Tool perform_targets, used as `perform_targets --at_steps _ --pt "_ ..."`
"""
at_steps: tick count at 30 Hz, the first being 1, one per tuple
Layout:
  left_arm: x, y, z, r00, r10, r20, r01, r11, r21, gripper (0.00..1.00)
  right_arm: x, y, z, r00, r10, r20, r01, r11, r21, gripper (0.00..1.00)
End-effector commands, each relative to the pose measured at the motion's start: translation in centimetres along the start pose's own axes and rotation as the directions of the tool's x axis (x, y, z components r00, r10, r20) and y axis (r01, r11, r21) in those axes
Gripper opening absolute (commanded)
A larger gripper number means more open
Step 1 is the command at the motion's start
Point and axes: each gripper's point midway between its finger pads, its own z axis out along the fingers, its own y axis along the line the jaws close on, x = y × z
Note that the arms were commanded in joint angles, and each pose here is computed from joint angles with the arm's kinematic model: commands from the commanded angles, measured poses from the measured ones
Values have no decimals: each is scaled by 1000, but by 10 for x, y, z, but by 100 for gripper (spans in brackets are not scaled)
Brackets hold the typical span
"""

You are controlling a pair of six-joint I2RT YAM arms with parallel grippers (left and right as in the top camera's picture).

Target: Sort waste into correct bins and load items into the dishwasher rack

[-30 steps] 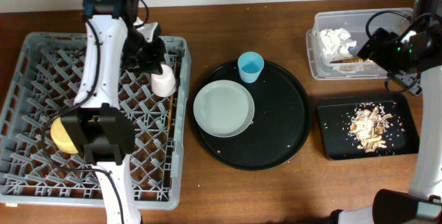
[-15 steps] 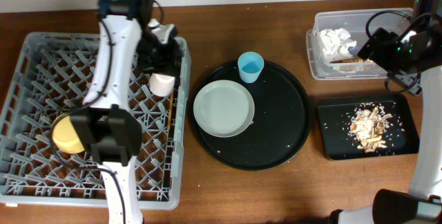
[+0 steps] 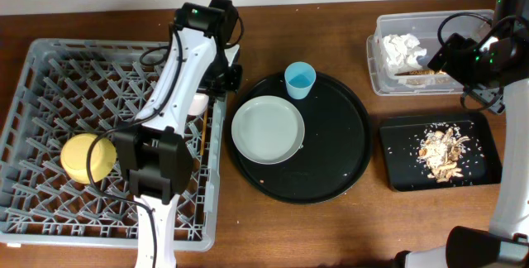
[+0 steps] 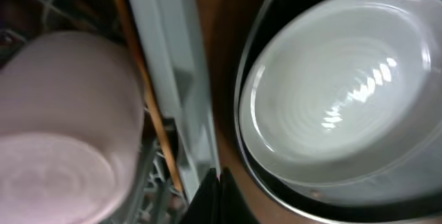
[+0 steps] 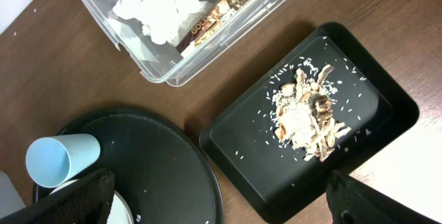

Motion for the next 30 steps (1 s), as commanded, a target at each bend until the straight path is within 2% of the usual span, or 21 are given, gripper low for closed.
perform_targets --at_steps 1,3,5,7,10,18,23,24,25,26,30 --pt "4 11 -3 1000 -13 8 14 998 -62 4 -3 -1 -1 1000 -8 8 7 1000 3 99" --pt "5 14 -3 1000 -13 5 14 996 -83 20 -3 0 -1 1000 -8 7 7 1000 3 99" --pt "9 15 -3 1000 -14 -10 13 996 -86 28 -3 0 -1 1000 -8 7 7 1000 3 99" --pt "16 16 -3 999 -15 -37 11 996 -89 39 -3 0 -1 1000 -8 7 7 1000 3 99" --pt "22 16 -4 998 -15 -63 10 996 -88 45 -3 0 -1 1000 -8 7 7 1000 3 99" --pt "28 7 0 996 -16 -92 13 999 -39 45 -3 -1 -1 1000 -8 8 7 1000 3 99" --pt "33 8 22 992 -18 -126 12 999 -42 44 -3 0 -1 1000 -8 7 7 1000 3 99" --pt "33 8 26 991 -18 -129 12 999 -42 43 -3 -1 -1 1000 -8 8 7 1000 3 99" --pt "33 8 29 991 -18 -130 12 999 -43 32 -3 0 -1 1000 -8 7 7 1000 3 99" --pt "32 8 31 992 -18 -125 12 999 -42 29 -3 -1 -1 1000 -8 8 7 1000 3 99" --pt "21 7 32 997 -16 -80 14 999 -37 22 -3 -1 -1 1000 -8 8 7 1000 3 99"
